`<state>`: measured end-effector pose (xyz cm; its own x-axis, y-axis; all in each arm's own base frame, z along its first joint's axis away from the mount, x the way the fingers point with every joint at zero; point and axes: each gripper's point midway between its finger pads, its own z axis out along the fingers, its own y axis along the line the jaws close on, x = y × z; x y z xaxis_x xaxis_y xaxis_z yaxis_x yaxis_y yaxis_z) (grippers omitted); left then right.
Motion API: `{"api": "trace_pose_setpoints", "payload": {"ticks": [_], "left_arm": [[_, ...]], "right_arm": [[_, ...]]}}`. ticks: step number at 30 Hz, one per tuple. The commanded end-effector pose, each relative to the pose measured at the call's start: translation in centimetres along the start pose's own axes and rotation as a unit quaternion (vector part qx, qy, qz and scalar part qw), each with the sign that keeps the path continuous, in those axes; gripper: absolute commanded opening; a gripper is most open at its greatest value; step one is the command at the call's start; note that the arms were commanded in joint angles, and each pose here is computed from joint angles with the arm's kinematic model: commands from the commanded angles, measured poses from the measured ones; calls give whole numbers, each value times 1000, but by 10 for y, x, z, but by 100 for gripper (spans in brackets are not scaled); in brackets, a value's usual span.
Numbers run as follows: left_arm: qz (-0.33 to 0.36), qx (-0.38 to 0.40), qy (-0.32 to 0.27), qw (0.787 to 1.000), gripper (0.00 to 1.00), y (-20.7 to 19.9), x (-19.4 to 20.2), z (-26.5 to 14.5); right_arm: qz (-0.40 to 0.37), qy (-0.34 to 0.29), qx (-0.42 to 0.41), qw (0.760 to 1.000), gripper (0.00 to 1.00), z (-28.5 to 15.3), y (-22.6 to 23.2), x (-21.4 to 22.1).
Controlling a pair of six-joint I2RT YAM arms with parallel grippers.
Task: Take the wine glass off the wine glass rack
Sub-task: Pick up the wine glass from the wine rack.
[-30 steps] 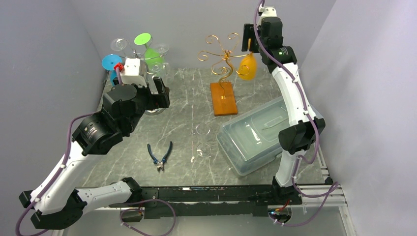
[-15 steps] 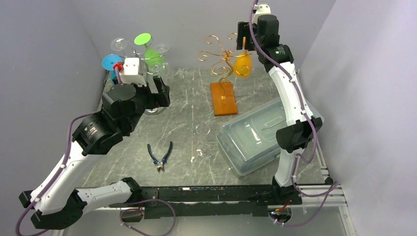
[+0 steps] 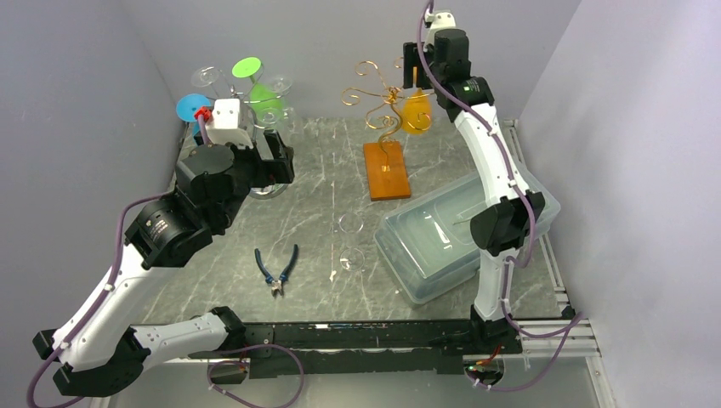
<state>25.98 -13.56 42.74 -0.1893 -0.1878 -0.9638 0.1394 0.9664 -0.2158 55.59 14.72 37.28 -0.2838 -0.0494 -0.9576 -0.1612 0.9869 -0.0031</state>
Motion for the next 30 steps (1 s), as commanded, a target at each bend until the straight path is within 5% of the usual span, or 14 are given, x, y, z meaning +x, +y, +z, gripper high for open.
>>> {"api": "trace_pose_setpoints", "payload": {"ticks": [1, 18, 30], "left_arm": [[-3, 5, -19, 1000, 99, -2, -11, -1], [-7, 8, -22, 1000, 99, 1, -14, -8], [-10, 26, -19, 999, 99, -5, -14, -10]], "right_arm": [[-2, -71, 24, 997, 51, -6, -9, -44], [17, -106, 140, 984, 50, -17, -52, -62], [43, -114, 235, 964, 47, -68, -102, -67]]}}
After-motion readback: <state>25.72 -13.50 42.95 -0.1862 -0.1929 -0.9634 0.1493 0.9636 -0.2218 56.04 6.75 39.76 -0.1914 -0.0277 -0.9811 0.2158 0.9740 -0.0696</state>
